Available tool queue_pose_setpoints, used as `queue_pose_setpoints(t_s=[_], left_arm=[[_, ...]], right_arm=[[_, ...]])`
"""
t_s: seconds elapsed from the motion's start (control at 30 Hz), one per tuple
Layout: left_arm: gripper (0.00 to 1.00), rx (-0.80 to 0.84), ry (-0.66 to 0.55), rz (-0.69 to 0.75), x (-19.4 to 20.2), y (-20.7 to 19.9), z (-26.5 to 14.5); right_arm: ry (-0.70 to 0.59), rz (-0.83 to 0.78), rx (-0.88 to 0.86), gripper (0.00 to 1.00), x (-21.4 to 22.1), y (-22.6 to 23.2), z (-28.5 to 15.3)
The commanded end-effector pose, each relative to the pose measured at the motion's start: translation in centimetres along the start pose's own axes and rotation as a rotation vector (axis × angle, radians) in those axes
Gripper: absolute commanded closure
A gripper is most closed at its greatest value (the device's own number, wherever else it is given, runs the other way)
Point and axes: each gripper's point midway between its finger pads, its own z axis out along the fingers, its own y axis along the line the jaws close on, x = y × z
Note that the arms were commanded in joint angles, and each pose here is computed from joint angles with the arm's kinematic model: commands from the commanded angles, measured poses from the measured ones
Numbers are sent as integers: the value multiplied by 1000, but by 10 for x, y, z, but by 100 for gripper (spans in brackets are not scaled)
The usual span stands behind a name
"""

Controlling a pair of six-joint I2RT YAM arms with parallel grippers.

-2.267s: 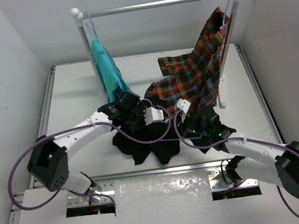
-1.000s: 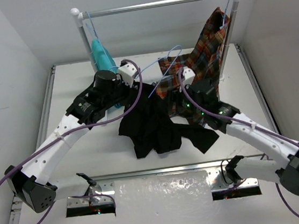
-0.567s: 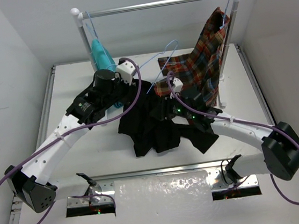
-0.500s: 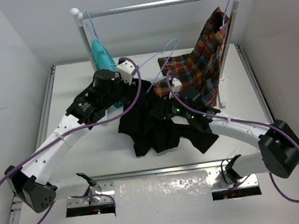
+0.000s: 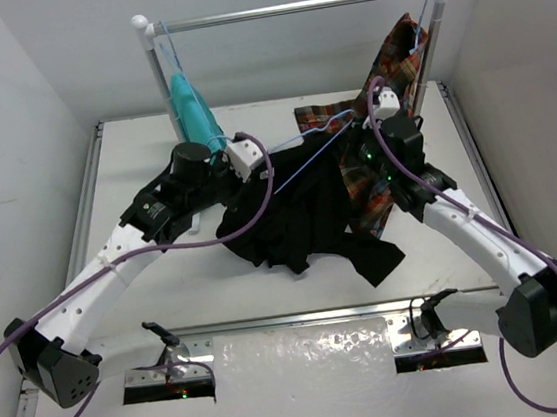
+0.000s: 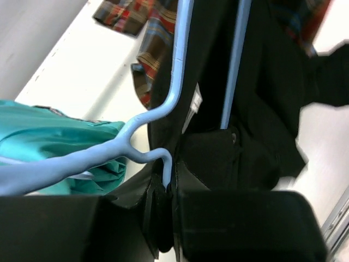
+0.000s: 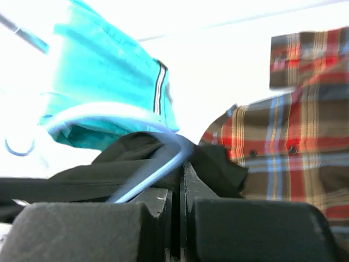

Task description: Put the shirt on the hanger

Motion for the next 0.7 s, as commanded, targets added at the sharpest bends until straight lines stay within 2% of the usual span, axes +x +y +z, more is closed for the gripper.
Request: queue_pose_setpoints(t_s=[0.0,0.13,0.27,0.33,0.5,0.6,0.67], left_arm=[[100,-27,-19,123,6,5,-17],[100,-104,27,189,25,18,-16],[100,-209,96,326,42,40,-14],[100,-231,109,377,48,45,-12],[100,-216,94,495,50,44,-13],[100,-137,35,470,41,28,-14],[100,-111,-14,353,34,18,-14]], right_arm=[[-53,-130,248,100,-32,-42,-18],[-70,-200,264,100,-51,-39,-27],[-51,-304,277,100,-68,-35,-33],[-10,-350,296,100,-67,-39,-34],[-19,-447,328,100,-86,-40,-37],[0,-528,301,100,-92,-38,-30],[4,-503,270,100,-89,-40,-26]])
